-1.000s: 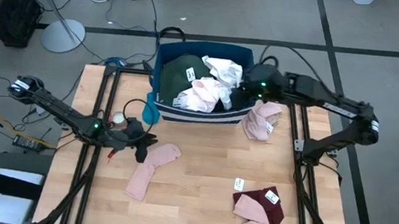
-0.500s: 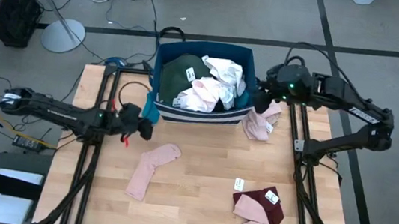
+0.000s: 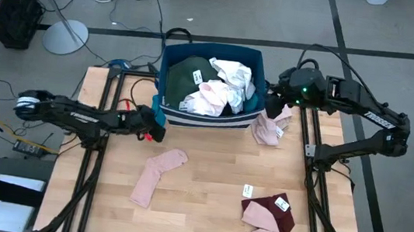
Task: Sort clothes
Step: Put the blue sock into the blue laundry bin
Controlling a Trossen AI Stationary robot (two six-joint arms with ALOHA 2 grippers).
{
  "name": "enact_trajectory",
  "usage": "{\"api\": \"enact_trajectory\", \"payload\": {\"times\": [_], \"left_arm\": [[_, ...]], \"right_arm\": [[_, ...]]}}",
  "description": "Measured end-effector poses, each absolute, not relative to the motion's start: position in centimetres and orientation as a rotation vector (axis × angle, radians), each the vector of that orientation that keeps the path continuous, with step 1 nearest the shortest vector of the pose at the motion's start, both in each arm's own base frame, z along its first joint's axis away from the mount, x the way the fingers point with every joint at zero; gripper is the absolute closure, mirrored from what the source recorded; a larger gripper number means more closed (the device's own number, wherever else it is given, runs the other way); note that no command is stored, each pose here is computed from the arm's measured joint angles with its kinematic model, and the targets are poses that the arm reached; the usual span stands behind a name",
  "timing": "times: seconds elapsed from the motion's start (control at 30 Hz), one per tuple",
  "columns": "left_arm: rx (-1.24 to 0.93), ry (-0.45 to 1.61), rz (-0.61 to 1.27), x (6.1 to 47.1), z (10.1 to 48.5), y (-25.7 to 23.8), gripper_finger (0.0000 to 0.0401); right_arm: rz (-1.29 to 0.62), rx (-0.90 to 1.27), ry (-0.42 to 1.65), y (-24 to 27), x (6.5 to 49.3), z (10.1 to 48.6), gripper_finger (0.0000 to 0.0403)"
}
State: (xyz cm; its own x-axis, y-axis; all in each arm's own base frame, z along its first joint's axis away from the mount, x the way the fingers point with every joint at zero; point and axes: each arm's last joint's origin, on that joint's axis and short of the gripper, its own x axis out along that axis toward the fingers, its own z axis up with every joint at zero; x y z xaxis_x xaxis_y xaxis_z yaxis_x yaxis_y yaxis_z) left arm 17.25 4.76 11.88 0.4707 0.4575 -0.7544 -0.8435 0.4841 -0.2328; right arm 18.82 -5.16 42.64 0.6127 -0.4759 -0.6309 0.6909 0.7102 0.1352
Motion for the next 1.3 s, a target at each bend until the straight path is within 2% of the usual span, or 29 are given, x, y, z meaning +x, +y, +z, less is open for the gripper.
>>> {"api": "enact_trajectory", "payload": {"times": [0.13,0.27,0.47,0.67,0.83,1.07,1.3], "left_arm": [[-0.664,0.699,0.897,17.9,10.8,5.2,0.0308],[-0.684,0.718,0.863,18.2,10.6,5.0,0.0382],[-0.689,0.79,0.771,19.3,12.8,3.9,0.0398],[-0.559,0.912,0.85,20.1,18.2,3.0,0.04],[-0.441,0.913,0.944,20.6,24.1,2.3,0.04],[-0.362,0.888,1.064,19.6,30.7,2.0,0.0401],[-0.313,0.788,1.118,18.2,36.5,2.3,0.0401]], "right_arm": [[-0.698,0.398,0.608,-5.1,18.8,42.6,0.0198],[-0.709,0.41,0.634,-5.1,18.6,42.4,0.0199],[-0.732,0.425,0.702,-5.0,18.0,41.8,0.0199],[-0.825,0.436,0.782,-4.7,16.9,41.3,0.0204],[-0.953,0.421,0.769,-4.3,15.4,41.4,0.0204],[-0.971,0.458,0.71,-3.3,13.5,41.8,0.0207],[-1.028,0.514,0.722,-2.7,12.0,38.2,0.0206]]}}
